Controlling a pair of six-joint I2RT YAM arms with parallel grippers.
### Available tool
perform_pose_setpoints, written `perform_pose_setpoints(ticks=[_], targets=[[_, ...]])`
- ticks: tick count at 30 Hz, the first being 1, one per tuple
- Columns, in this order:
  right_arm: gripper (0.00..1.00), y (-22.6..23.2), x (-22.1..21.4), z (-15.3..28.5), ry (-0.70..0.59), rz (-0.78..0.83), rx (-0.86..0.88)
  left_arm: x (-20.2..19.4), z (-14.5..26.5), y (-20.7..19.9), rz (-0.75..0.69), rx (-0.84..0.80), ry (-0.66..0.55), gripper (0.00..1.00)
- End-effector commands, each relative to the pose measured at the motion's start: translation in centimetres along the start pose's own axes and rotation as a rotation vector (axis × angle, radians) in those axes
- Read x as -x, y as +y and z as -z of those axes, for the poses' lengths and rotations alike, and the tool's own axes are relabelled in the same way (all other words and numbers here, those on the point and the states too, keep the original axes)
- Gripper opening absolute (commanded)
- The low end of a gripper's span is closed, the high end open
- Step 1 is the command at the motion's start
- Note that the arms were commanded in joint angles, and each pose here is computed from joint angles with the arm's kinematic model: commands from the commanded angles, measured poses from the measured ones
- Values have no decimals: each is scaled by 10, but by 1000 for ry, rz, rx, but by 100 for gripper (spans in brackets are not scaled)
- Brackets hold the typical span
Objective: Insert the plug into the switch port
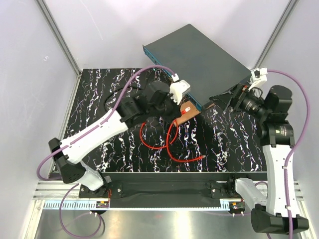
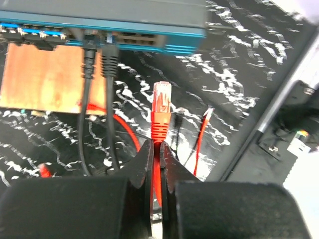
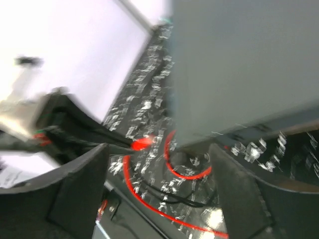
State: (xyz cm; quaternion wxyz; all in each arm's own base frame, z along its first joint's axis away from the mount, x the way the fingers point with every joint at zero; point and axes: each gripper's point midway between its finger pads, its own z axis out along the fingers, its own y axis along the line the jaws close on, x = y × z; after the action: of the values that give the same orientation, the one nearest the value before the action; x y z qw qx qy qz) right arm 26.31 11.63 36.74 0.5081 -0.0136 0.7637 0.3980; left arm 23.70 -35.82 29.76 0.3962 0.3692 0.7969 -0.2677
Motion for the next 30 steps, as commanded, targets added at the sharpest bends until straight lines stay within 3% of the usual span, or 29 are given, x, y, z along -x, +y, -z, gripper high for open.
perform_pose_setpoints(ticks=[1,6,15,26,30], targets=[[84,49,10,15,31,89,192,42,37,-26,-25,-122,-179,0],[76,61,-5,8,137,-56,339,58,55,-43,-27,-208,-237,0],[73,94,-27,-4,232,-69,486,63,58,-51,-22,-252,-252,0],[61,91,-45,-20,301,-165,507,65,56,-57,-22,-287,-265,0],[52,92,-45,-21,300,-163,510,65,54,-56,-20,-285,-261,0]])
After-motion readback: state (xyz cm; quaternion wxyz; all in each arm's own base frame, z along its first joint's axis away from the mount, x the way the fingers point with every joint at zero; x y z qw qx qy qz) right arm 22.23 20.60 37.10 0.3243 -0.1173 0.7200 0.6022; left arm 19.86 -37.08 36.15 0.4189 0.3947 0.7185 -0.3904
